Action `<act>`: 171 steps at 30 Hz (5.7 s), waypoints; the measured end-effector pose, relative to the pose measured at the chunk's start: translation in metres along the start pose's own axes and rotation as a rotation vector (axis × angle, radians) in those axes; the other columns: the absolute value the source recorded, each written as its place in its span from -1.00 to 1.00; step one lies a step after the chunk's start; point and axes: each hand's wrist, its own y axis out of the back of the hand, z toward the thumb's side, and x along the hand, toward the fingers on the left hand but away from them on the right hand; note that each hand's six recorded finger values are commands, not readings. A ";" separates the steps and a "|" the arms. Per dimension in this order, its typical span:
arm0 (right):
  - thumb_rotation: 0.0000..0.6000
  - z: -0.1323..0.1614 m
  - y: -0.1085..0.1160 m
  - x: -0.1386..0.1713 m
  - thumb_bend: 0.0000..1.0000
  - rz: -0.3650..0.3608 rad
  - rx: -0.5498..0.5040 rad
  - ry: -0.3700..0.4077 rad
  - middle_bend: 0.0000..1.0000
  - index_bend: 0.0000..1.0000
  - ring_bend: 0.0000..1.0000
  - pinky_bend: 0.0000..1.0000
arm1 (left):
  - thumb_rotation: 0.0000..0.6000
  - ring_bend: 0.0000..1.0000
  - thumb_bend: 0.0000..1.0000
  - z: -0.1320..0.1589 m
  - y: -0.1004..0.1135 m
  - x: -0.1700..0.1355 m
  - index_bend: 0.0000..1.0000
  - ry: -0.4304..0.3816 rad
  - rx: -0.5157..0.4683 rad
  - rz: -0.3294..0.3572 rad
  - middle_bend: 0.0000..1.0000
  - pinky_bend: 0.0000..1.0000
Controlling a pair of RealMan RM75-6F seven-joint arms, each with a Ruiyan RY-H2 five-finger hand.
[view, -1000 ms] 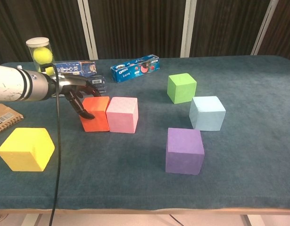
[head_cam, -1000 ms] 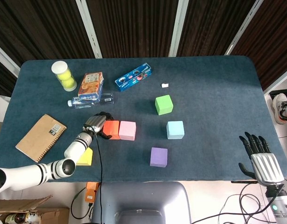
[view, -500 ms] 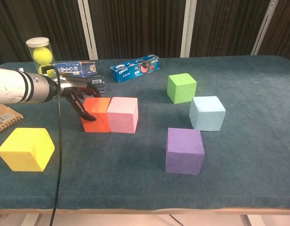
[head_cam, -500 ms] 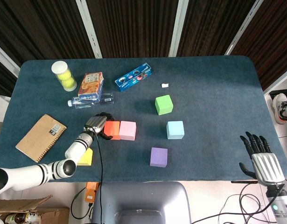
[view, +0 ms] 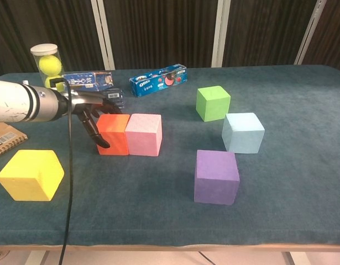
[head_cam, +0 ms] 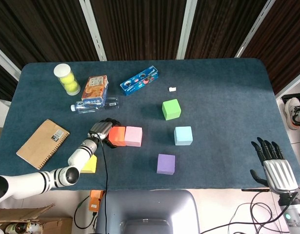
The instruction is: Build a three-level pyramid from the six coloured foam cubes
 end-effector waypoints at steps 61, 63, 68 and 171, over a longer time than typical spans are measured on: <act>1.00 0.383 -0.036 -0.208 -0.59 0.387 -0.255 0.166 -1.00 -0.84 -1.00 -1.00 | 1.00 -1.00 -0.80 -0.234 0.021 -0.289 -0.78 0.300 0.229 0.419 -0.86 -0.75; 1.00 0.387 -0.039 -0.210 -0.59 0.391 -0.253 0.165 -1.00 -0.82 -1.00 -1.00 | 1.00 -1.00 -0.80 -0.234 0.021 -0.289 -0.78 0.299 0.226 0.418 -0.86 -0.75; 1.00 0.394 -0.046 -0.215 -0.59 0.392 -0.239 0.155 -1.00 -0.70 -1.00 -1.00 | 1.00 -1.00 -0.80 -0.237 0.020 -0.288 -0.79 0.301 0.221 0.411 -0.86 -0.75; 1.00 0.381 -0.034 -0.223 -0.59 0.372 -0.209 0.220 -1.00 -1.00 -1.00 -1.00 | 1.00 -1.00 -0.80 -0.251 0.021 -0.279 -0.81 0.353 0.192 0.347 -0.86 -0.75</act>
